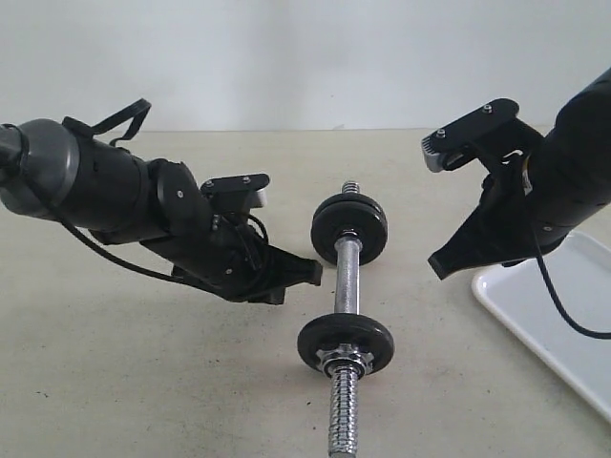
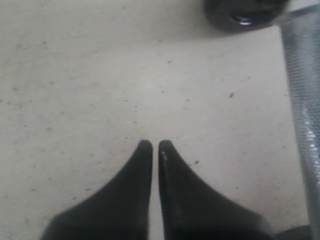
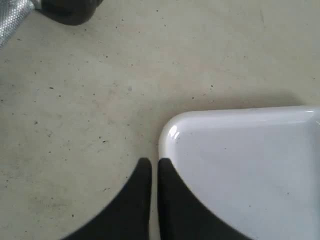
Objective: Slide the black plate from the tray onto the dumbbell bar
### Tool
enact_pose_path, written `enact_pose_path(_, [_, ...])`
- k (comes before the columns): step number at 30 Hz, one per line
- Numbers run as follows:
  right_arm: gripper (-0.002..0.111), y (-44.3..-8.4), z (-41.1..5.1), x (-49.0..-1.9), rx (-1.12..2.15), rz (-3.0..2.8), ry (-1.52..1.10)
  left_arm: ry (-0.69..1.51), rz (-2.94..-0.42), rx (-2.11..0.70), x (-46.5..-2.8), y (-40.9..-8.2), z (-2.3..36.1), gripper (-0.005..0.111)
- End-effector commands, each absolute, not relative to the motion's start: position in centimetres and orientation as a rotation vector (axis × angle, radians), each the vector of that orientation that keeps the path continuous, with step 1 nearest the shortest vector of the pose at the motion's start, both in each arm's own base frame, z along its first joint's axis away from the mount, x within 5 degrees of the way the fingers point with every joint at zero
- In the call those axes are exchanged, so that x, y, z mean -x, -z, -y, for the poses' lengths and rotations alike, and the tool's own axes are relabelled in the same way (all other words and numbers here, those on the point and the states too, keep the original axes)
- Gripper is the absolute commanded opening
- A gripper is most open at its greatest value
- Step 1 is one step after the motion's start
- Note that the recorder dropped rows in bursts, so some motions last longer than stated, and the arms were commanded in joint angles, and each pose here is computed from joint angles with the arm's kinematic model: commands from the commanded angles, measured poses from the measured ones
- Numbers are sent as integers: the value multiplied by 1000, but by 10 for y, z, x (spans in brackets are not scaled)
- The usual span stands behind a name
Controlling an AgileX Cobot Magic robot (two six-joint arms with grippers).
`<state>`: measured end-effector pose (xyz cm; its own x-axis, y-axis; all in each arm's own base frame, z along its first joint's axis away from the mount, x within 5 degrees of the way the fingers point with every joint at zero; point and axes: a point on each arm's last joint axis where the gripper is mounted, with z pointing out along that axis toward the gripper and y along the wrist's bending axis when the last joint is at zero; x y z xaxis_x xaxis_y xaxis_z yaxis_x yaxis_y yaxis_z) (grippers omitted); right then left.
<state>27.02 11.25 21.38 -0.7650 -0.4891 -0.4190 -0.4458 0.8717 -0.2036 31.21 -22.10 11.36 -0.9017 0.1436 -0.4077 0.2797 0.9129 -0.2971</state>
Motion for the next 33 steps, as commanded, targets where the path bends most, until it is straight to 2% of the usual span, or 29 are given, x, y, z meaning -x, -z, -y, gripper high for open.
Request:
enact_pose_path(1, [1,-217,-114,-270,663,-2568,102,510,-2633,-338,-306,-117,237,4])
enact_pose_path(15, [1,-217,-113,-269,676,-2579,111,522,-2614,-215,-308,-105,243,4])
enact_pose_path(33, [1,-216,-113,-269,730,-2567,127,622,-2491,-208,-336,-141,266,4])
